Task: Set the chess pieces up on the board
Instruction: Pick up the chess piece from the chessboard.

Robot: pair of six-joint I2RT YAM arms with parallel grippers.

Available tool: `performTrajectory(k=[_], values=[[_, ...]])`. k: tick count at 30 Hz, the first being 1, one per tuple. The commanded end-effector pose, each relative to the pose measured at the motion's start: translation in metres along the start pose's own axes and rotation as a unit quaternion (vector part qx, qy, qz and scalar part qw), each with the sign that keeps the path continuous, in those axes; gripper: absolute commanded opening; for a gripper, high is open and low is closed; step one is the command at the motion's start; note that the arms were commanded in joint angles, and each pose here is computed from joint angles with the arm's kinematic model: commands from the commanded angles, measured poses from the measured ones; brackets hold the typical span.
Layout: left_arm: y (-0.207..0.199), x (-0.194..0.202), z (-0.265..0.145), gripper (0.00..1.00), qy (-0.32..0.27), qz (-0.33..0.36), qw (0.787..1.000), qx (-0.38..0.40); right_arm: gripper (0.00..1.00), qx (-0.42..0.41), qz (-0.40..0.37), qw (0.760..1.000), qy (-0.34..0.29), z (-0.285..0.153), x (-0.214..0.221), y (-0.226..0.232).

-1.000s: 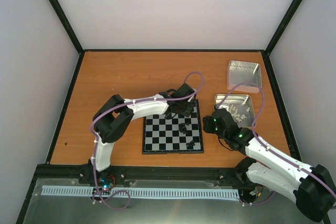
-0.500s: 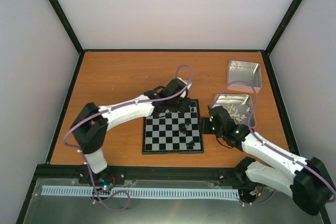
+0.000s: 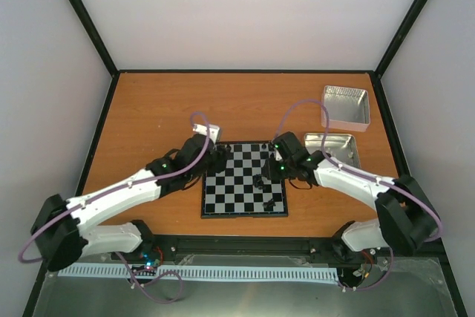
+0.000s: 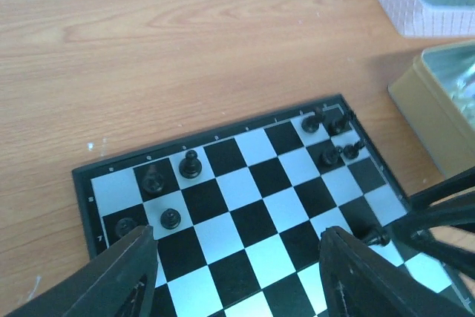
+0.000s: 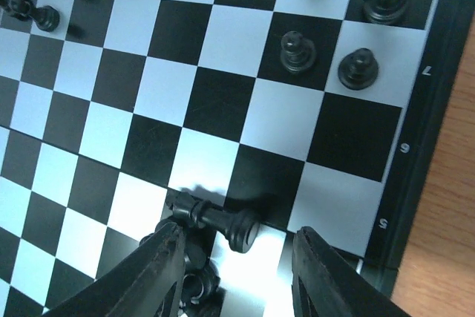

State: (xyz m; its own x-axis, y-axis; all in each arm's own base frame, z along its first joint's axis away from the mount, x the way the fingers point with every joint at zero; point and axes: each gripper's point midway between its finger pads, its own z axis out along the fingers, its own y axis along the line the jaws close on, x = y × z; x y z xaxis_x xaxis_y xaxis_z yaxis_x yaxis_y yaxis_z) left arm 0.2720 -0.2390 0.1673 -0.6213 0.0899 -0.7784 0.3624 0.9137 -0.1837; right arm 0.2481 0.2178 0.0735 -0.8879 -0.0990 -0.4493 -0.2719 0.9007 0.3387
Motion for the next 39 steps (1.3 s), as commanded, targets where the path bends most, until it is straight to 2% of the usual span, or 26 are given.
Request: performTrajectory(k=[1, 5, 11, 19, 27, 32, 39], values=[[0.016, -0.026, -0.023, 0.63, -0.084, -0.050, 0.995, -0.014, 0.40, 0.026, 0.003, 0.999, 0.023, 0.011, 0.002, 0.000], [0.022, -0.028, -0.036, 0.67, -0.106, -0.059, 0.993, -0.009, 0.40, 0.055, -0.014, 0.997, 0.057, 0.020, 0.011, -0.009], [0.024, -0.024, -0.035, 0.67, -0.103, -0.053, 0.993, -0.012, 0.39, 0.097, -0.035, 0.991, 0.085, 0.021, 0.022, -0.025], [0.022, -0.026, -0.031, 0.67, -0.100, -0.045, 0.994, -0.013, 0.37, 0.082, -0.059, 0.992, 0.070, 0.020, 0.008, -0.016], [0.024, -0.027, -0.032, 0.67, -0.103, -0.042, 0.994, -0.018, 0.41, 0.130, -0.100, 0.985, 0.044, 0.023, -0.022, -0.022], [0.024, -0.025, -0.031, 0.67, -0.099, -0.043, 0.994, -0.017, 0.44, 0.138, -0.072, 0.988, 0.016, 0.018, -0.038, -0.019], [0.023, -0.023, -0.028, 0.67, -0.096, -0.045, 0.994, -0.013, 0.42, 0.158, 0.027, 0.987, -0.027, 0.019, -0.044, -0.028]])
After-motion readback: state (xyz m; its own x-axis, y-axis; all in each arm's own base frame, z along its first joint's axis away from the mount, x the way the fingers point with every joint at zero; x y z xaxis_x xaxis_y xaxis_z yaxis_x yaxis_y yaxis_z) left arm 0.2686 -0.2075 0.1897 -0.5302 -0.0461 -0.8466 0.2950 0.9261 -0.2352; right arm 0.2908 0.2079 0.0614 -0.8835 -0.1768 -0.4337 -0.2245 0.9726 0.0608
